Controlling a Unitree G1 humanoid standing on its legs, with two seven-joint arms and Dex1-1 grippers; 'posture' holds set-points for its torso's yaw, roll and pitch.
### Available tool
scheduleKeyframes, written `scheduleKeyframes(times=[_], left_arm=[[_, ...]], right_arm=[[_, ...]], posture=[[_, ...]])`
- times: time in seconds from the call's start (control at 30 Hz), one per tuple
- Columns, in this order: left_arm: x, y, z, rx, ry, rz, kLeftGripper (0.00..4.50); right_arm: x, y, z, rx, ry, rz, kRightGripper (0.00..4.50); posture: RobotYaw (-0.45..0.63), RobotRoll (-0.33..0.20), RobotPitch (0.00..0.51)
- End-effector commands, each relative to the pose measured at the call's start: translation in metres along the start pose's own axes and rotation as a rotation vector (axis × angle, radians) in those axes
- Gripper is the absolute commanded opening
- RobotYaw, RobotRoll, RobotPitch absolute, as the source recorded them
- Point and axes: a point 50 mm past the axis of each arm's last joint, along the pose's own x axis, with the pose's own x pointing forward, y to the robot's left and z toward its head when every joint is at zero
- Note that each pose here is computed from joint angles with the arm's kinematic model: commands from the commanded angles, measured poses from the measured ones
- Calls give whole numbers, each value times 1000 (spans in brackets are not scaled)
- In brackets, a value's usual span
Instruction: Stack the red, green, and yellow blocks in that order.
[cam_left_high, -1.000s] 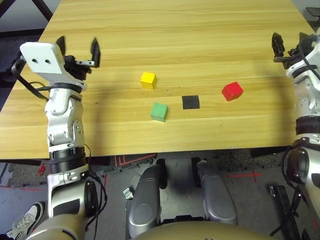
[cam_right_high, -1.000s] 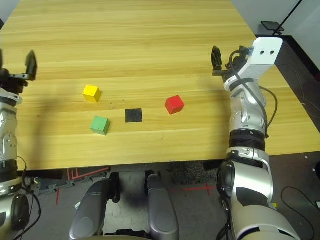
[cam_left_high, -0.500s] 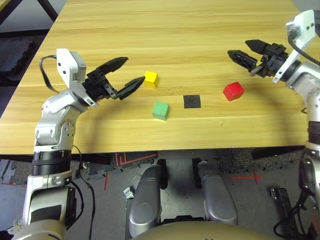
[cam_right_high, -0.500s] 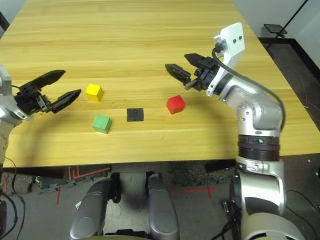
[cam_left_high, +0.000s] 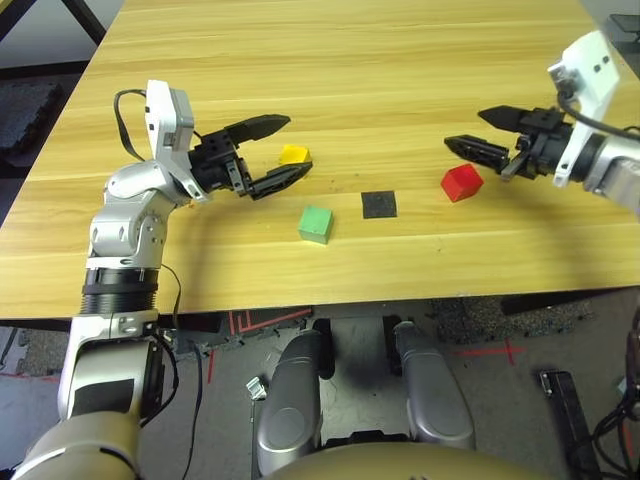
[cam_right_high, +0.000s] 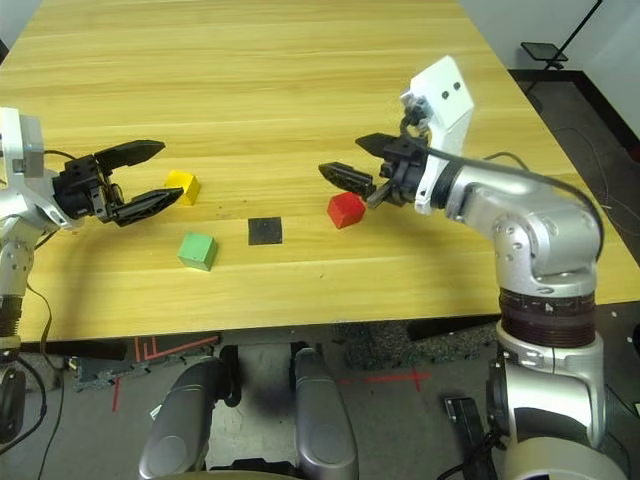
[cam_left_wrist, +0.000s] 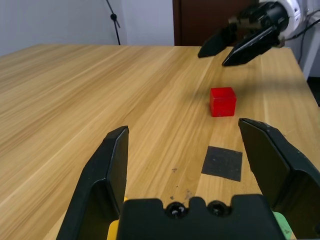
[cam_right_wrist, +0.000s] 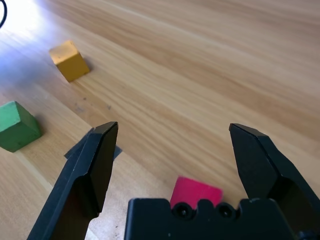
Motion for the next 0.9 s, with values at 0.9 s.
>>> scheduleKeyframes(times=[0.9], left_arm=[[7, -4, -6, 32, 28, -90, 4474]], right_arm=[[0, 12, -71, 61, 197, -218, 4500]], posture=[[246, 11, 295]])
